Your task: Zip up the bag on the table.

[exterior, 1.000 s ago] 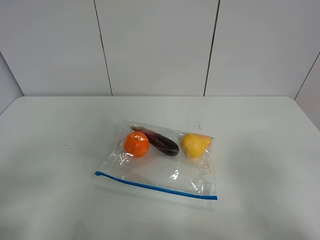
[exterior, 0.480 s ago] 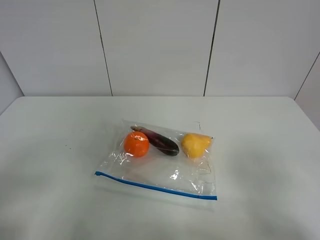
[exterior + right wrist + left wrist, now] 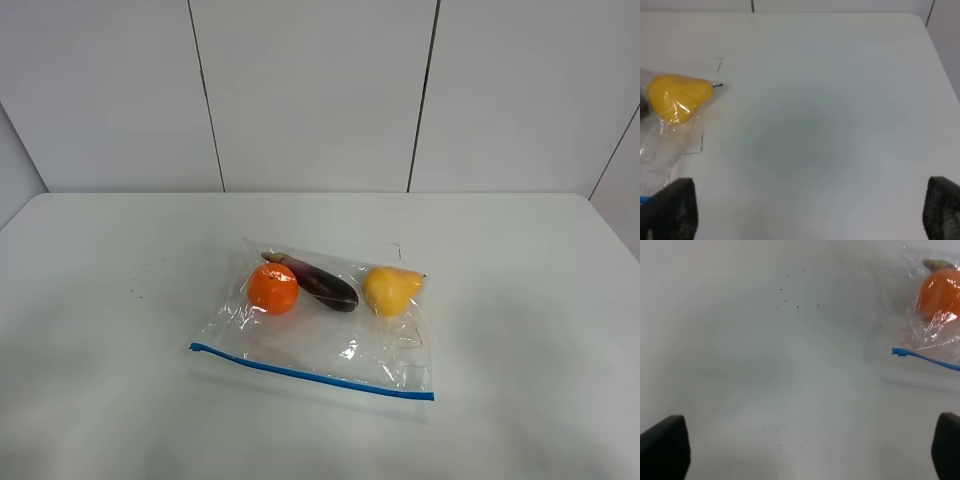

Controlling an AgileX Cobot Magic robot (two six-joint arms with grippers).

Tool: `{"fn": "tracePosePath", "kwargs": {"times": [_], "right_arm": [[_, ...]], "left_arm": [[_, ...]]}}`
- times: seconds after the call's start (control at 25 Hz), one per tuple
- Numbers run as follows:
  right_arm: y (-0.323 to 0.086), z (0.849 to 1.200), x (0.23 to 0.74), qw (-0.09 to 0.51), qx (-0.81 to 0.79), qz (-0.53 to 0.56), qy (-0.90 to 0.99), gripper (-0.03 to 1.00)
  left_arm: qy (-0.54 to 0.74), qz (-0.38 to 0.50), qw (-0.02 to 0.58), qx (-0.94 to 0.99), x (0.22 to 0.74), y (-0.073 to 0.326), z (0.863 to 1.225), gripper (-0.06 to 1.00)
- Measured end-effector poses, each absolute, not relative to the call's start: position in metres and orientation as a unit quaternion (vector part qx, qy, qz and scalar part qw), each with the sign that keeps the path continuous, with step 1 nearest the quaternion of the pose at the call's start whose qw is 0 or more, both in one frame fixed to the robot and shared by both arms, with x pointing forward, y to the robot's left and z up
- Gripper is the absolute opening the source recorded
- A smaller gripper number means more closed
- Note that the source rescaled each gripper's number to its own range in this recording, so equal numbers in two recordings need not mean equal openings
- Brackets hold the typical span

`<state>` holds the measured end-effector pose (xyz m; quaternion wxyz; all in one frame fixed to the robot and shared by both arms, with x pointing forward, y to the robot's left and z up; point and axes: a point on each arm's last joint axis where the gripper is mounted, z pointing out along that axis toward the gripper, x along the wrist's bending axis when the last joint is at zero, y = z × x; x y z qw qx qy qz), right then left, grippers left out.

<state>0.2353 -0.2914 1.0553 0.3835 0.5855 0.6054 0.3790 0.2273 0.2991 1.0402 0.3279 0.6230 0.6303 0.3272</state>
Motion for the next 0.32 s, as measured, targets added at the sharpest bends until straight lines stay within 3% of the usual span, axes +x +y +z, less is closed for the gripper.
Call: {"fn": "tracePosePath", "kwargs": {"times": [0.32], "right_arm": [[-0.2915,1.0553,0.2353,0.384,0.586,0.379,0.605,1.00]], "left_arm": [[0.630,0.327,0.328,0.623,0.2273,0.2991,1.0402,1.00]]}}
